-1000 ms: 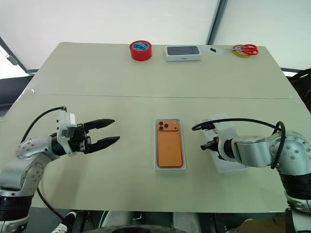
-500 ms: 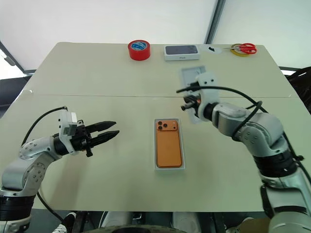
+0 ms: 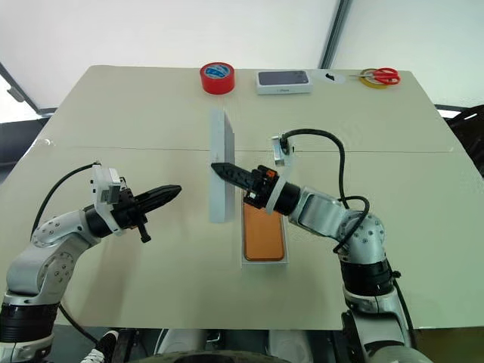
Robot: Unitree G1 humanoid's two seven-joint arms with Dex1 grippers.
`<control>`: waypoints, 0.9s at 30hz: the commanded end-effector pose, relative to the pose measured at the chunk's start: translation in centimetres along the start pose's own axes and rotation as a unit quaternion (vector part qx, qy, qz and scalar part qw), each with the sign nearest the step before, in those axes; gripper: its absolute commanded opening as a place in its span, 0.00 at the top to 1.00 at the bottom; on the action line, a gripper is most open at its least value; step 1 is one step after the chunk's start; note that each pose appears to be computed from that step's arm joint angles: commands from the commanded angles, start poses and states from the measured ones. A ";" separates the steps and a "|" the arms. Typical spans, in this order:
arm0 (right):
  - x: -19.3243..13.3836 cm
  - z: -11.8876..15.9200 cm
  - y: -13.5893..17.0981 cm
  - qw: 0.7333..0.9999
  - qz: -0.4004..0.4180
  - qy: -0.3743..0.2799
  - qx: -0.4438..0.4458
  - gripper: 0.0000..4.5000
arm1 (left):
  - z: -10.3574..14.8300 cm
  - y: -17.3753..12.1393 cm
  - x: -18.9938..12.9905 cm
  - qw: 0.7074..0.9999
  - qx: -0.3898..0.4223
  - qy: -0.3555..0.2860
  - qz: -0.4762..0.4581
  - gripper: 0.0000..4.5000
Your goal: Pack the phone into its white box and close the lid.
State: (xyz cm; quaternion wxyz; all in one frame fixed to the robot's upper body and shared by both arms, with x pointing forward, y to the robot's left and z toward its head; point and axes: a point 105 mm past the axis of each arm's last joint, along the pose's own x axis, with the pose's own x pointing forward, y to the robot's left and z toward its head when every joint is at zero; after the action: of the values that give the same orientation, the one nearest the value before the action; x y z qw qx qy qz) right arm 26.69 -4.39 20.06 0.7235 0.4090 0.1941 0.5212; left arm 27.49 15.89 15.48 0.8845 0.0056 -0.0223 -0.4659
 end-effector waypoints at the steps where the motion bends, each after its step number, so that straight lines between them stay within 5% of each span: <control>1: -0.9 -3.1 1.4 0.995 0.037 0.090 0.025 1.00 | 0.9 -0.5 -0.1 1.000 0.010 -0.013 -0.011 0.99; 9: -1.2 -4.5 -1.4 0.987 0.013 0.134 0.090 1.00 | -0.2 -2.0 0.6 0.999 -0.011 -0.007 -0.041 0.99; 20: -0.9 -4.0 -5.1 0.985 -0.059 0.088 0.139 1.00 | -2.7 -4.8 1.9 0.996 -0.032 0.016 -0.081 0.99; 27: 1.3 -2.0 -2.7 0.990 -0.012 0.056 0.132 1.00 | -1.4 -3.7 1.8 0.997 -0.044 -0.006 -0.070 0.99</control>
State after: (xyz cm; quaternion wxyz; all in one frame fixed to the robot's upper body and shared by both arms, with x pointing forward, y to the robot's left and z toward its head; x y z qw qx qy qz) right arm 27.92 -2.84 15.39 0.6647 0.4698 0.3256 0.4811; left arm 25.47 11.80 12.99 0.8481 -0.0358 0.0099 -0.5286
